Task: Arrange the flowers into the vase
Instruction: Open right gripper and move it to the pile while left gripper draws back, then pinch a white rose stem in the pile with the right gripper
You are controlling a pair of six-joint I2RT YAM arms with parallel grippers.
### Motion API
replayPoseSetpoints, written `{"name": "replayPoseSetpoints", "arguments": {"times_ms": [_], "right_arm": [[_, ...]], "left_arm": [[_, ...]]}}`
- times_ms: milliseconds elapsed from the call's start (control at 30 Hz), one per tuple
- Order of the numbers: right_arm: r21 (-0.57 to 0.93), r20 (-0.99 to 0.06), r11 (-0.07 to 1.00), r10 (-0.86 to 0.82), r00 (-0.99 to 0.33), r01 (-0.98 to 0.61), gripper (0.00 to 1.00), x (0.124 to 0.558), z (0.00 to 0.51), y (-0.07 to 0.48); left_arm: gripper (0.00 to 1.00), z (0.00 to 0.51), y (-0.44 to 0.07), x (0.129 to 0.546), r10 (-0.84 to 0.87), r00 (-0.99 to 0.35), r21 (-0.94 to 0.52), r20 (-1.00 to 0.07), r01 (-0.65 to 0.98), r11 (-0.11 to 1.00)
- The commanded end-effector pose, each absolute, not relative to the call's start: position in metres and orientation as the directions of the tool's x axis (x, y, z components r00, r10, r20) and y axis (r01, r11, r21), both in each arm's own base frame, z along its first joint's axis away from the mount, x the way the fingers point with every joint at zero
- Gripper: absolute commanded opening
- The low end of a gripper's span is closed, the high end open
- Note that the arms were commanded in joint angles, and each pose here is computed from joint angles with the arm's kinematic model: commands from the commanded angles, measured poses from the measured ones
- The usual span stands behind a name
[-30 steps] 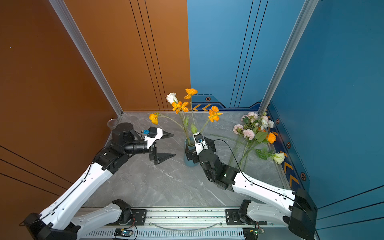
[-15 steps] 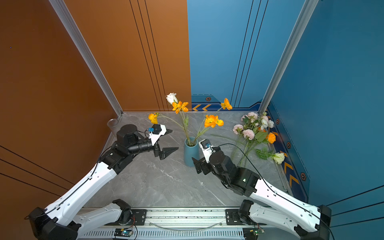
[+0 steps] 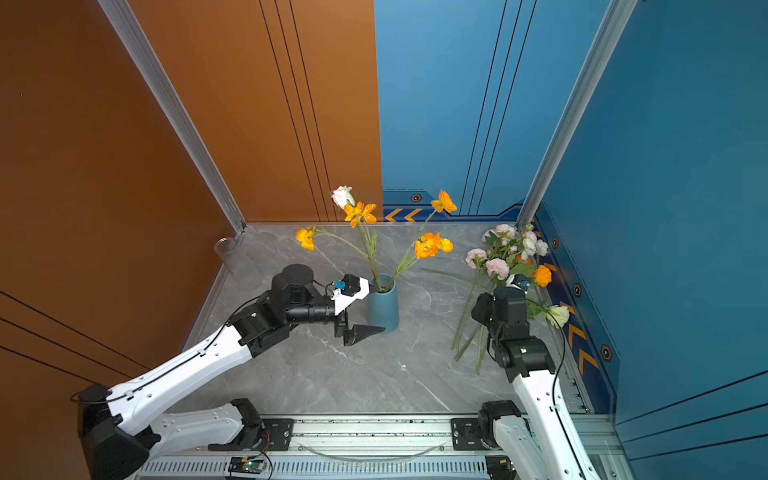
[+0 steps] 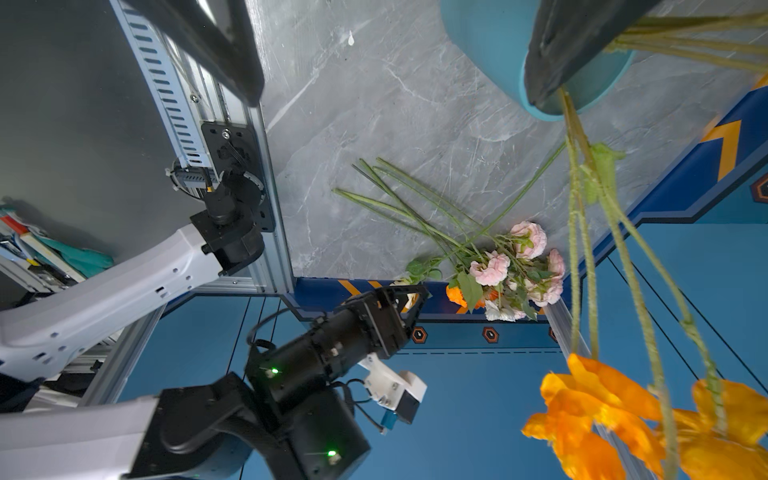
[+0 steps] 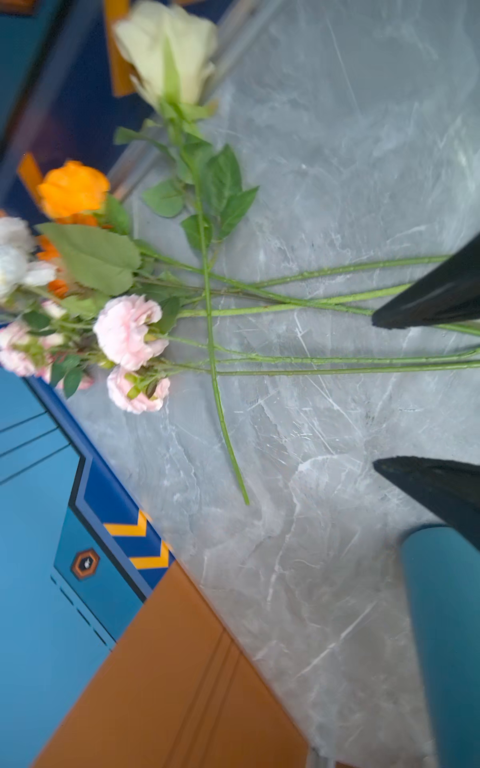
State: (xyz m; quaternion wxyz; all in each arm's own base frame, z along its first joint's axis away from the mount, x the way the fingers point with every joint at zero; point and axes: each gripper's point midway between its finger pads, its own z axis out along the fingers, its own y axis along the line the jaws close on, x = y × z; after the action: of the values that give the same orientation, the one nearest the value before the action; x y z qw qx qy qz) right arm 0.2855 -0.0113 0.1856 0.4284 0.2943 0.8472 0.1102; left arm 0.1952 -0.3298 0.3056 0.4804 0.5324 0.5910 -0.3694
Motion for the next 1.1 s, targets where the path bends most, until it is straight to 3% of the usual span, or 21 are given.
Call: {"name": "replayPoseSetpoints", "arguments": {"times_ms": [0,200,367,567,700,1067], "right_arm": [[0.707,-0.446,0.611,0.776,-0.446,0.356,0.53,0.314,0.17,0.005],[0.835,-0.31,0.391,0.916,-0.255,0.388,0.58,0.349,0.156,-0.042],[0.904,-0.157,0.176,0.984,-0.081,0.39,0.57,0.359,0.129,-0.086],[0.951,0.031,-0.027,1.0,-0.007,0.309,0.49,0.387,0.102,-0.119],[0.955,0.1,-0.098,0.995,0.007,0.279,0.47,0.403,0.085,-0.122],[0.947,0.125,-0.121,0.992,0.008,0.297,0.4,0.412,0.06,-0.112]], "left_arm": [[0.98,0.296,-0.332,0.193,0.311,0.059,0.116,-0.949,0.979,0.167],[0.98,0.28,-0.34,0.18,0.362,0.108,0.161,-0.926,0.98,0.119],[0.98,0.254,-0.35,0.172,0.471,0.213,0.307,-0.856,0.942,0.132],[0.98,0.24,-0.356,0.164,0.518,0.262,0.363,-0.814,0.926,0.102],[0.98,0.236,-0.357,0.163,0.529,0.258,0.355,-0.809,0.93,0.09],[0.98,0.231,-0.358,0.16,0.542,0.255,0.342,-0.801,0.937,0.065]]}}
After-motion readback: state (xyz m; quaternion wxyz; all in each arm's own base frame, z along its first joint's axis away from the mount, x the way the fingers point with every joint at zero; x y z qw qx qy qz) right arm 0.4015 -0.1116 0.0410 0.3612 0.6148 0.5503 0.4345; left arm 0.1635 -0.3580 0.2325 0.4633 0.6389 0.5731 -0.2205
